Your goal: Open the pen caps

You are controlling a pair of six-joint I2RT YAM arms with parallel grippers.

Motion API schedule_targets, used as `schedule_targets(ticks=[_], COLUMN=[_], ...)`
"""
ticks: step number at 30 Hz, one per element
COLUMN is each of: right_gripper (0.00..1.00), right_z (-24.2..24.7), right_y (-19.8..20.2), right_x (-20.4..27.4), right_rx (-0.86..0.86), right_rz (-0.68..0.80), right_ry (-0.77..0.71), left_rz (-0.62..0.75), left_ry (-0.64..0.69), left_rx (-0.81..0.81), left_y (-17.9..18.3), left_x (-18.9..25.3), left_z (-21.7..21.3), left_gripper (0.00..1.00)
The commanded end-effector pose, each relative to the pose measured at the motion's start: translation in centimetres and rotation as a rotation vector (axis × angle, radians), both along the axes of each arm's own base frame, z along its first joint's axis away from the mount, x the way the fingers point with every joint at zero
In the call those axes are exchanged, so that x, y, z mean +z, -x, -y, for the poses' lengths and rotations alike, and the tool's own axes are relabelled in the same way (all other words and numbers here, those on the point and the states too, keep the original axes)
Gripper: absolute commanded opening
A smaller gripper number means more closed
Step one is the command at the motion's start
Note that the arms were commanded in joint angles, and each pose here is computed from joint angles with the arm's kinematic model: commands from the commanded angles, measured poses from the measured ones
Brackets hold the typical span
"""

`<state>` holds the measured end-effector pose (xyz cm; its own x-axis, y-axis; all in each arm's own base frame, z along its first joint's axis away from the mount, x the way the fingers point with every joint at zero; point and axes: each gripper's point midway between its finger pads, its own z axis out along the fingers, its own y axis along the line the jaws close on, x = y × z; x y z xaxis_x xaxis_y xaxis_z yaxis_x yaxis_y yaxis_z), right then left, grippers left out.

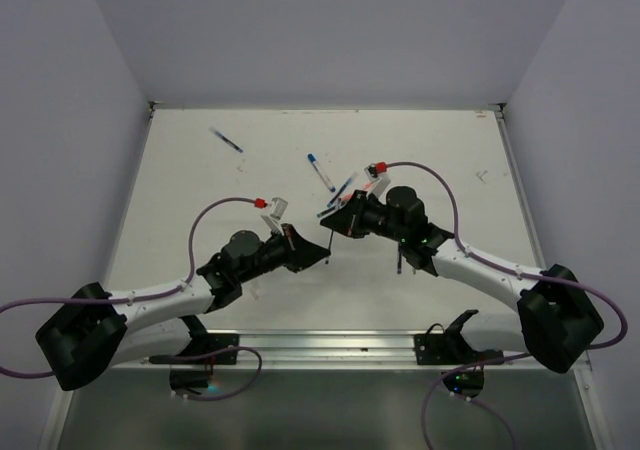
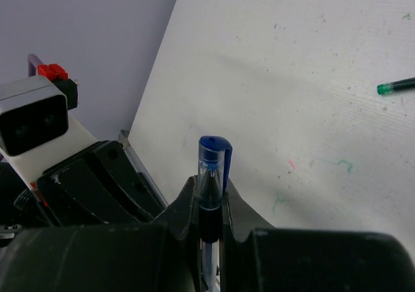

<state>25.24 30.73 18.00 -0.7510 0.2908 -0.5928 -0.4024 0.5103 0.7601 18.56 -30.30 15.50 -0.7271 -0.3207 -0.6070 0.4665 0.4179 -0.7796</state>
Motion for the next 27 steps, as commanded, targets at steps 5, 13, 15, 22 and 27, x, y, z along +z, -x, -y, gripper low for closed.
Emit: schedule_targets(ticks=[5, 13, 15, 22, 27], right_gripper=[0.00, 0.00, 0.00, 0.00, 0.00], right_z=[1.0, 1.7, 1.6, 0.8, 0.6], right_y=[-0.1, 4.2, 6.0, 9.4, 9.4], right_x=[0.2, -0.6, -0.4, 1.4, 1.7], right_rx=[-0.013, 0.282, 0.386, 0.541, 0.550], right_rz=[0.050, 0.153, 0.177, 0.203, 0.193], right_ry=[0.064, 0.229, 0.201, 0.057, 0.040], left_rz=[0.087, 0.120, 0.122, 0.173, 0.185], left_ry=[-0.013, -0.155, -0.130, 0.006, 0.055], left_rx=[0.026, 0.170, 0.171, 0.010, -0.060], left_y=[-1.2, -4.7, -5.3, -4.2, -3.3], left_x=[3.2, 5.8, 6.6, 8.0, 8.2], left_z=[0.6, -1.9, -2.4, -0.7, 0.2], left_gripper=[0.37, 0.61, 0.59, 0.46, 0.43])
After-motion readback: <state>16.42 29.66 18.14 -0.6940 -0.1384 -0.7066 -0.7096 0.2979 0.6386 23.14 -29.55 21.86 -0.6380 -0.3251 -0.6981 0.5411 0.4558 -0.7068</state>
